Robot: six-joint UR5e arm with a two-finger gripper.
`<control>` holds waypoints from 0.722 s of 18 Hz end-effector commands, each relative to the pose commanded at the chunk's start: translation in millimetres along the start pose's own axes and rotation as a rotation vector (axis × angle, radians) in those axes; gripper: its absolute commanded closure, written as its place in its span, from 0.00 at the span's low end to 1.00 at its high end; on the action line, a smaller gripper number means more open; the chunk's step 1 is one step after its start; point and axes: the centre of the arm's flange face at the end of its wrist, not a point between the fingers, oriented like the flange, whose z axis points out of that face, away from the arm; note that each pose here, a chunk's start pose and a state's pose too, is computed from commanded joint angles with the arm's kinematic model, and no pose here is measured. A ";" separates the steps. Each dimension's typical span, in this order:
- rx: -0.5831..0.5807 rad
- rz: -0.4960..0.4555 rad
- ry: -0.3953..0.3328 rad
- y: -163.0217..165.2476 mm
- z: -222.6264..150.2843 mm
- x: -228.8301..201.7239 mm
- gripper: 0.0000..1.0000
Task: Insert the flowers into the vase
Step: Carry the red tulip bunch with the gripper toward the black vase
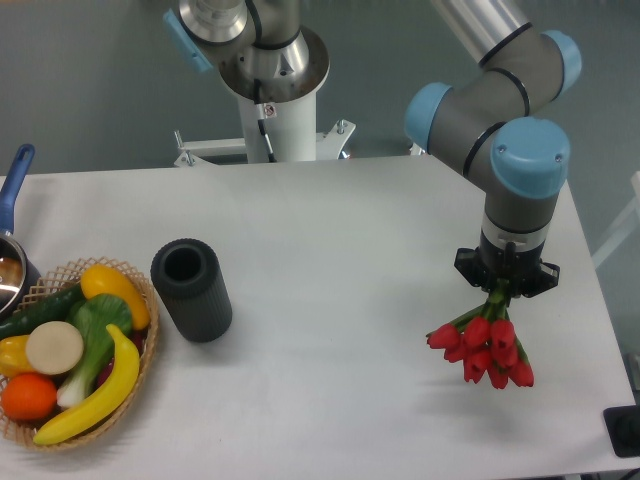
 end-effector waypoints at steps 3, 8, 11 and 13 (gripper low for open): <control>0.031 0.006 0.010 -6.1 -4.8 5.2 1.00; 0.254 0.018 0.047 -30.2 -63.5 34.0 1.00; 0.438 0.071 0.071 -58.1 -92.1 64.9 1.00; 0.566 0.072 0.123 -68.9 -113.5 84.5 1.00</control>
